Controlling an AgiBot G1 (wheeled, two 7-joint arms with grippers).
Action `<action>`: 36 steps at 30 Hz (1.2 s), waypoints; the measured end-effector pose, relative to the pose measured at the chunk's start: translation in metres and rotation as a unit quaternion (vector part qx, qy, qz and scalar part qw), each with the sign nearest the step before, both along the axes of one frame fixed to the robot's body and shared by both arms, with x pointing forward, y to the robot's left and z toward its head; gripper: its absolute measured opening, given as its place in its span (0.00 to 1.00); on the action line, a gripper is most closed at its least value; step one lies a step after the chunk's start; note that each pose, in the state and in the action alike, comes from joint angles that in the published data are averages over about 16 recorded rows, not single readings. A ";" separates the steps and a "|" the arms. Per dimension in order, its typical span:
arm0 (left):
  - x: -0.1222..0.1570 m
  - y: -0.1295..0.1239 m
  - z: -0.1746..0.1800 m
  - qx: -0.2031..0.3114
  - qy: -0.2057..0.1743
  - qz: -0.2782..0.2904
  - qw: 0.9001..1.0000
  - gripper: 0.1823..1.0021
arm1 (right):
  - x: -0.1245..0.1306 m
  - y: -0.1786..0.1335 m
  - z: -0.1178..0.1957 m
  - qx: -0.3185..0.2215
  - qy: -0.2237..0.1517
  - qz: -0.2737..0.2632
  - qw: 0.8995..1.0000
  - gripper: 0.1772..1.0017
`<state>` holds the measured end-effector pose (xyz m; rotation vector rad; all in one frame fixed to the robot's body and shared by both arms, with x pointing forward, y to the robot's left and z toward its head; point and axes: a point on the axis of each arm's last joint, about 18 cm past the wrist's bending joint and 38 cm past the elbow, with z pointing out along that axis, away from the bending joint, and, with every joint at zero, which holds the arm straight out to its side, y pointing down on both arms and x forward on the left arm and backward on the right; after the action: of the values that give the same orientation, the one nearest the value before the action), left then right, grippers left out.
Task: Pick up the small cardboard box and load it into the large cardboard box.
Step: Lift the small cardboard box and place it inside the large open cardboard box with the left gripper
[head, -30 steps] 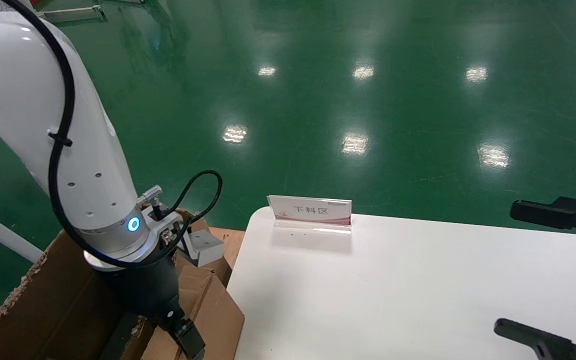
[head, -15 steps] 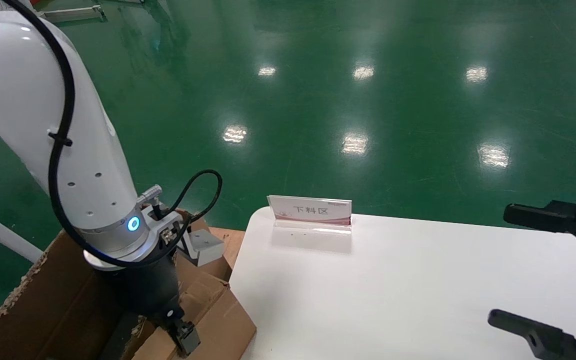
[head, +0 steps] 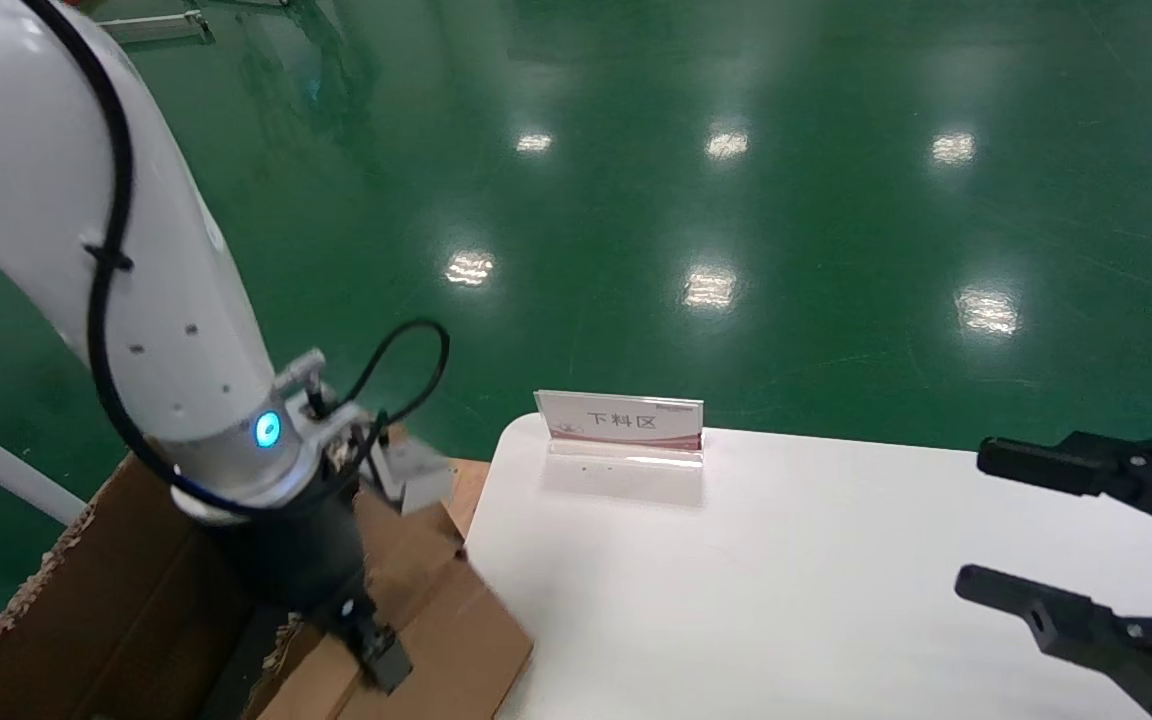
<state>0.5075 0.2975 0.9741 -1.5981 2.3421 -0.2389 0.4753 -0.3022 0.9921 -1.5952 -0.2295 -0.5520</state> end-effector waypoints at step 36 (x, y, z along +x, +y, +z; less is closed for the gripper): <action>-0.075 0.095 0.184 0.058 -0.306 0.005 0.950 0.16 | 0.000 0.000 0.000 0.000 0.000 0.000 1.000 0.00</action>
<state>0.4326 0.3927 1.1581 -1.2465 1.8306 -0.5023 0.4754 -0.3022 0.9921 -1.5951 -0.2293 -0.5520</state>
